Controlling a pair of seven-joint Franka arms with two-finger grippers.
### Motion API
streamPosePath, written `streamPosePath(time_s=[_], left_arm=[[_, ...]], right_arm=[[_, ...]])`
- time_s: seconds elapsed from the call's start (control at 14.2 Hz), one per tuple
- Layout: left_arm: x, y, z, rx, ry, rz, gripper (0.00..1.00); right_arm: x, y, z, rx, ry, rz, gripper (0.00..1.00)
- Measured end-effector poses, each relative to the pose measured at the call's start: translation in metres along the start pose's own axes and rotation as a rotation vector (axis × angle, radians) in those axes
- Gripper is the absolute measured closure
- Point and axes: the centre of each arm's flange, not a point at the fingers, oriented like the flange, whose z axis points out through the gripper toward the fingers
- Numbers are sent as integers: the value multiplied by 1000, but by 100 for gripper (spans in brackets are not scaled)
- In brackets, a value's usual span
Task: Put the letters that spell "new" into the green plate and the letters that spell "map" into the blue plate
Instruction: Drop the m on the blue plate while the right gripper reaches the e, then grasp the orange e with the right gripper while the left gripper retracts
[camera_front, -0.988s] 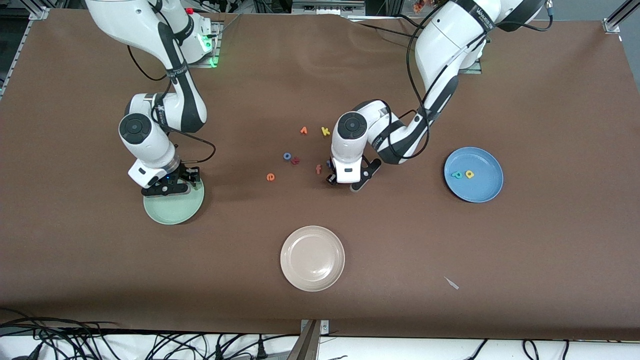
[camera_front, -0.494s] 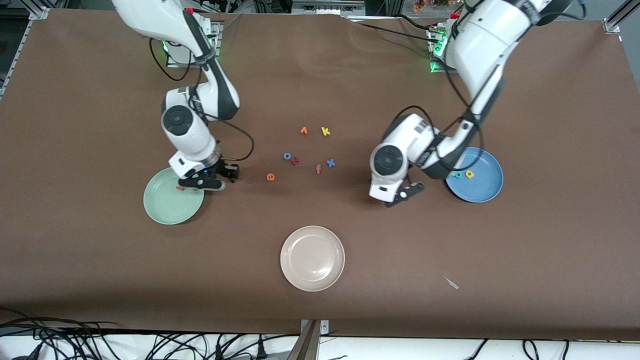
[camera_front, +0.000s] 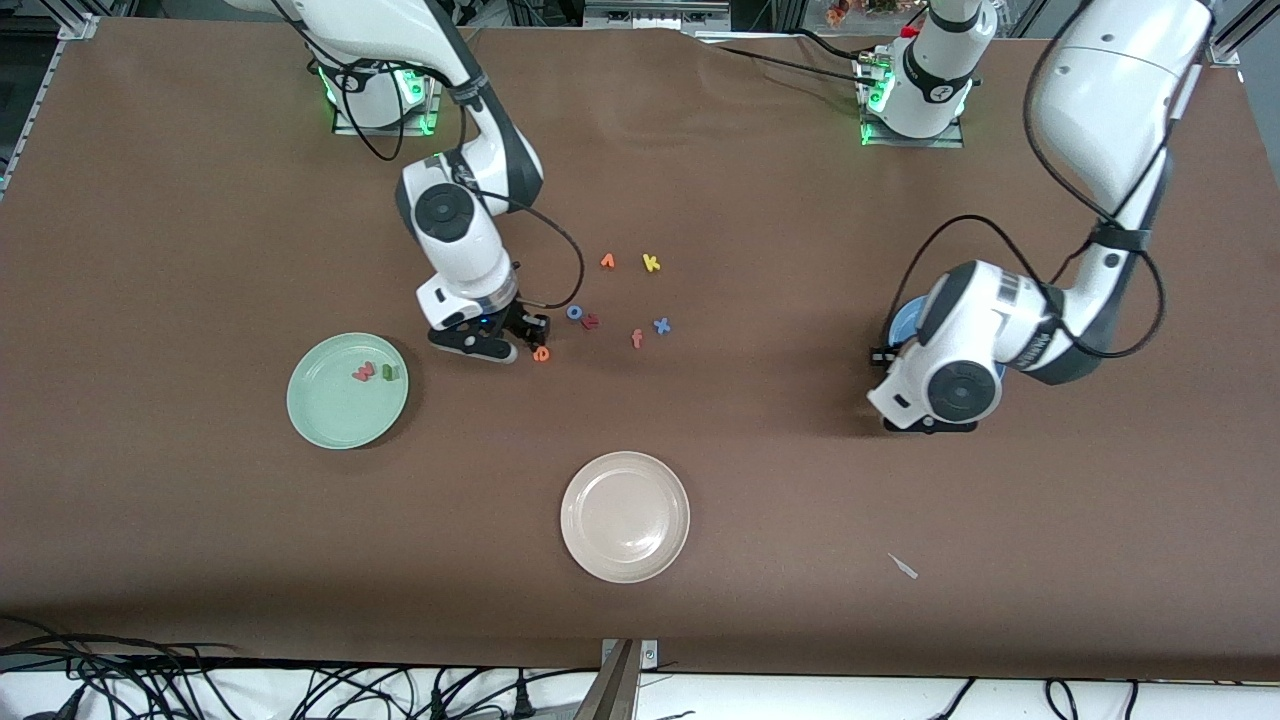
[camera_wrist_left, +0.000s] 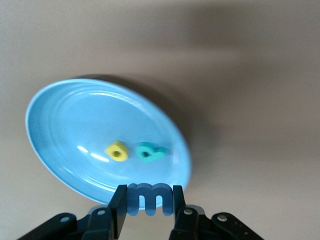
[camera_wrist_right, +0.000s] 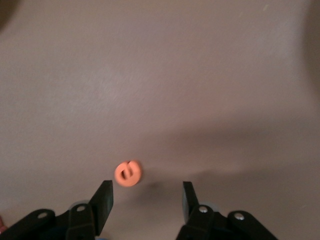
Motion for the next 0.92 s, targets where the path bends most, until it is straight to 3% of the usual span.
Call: streamPosePath(time_s=[0.28, 0.42, 0.71, 0.78, 0.92], left_arm=[[2, -46, 27, -38, -75, 174, 55], [0, -53, 30, -44, -99, 206, 38], [3, -75, 4, -55, -69, 179, 0], [3, -81, -5, -57, -61, 169, 0], [4, -96, -23, -70, -32, 144, 0]], right_arm=[[-8, -14, 22, -5, 18, 9, 36], [-7, -12, 31, -6, 29, 9, 36], [-5, -14, 35, -6, 35, 8, 39], [-4, -15, 36, -6, 36, 7, 39], [-5, -16, 39, -8, 37, 4, 51]])
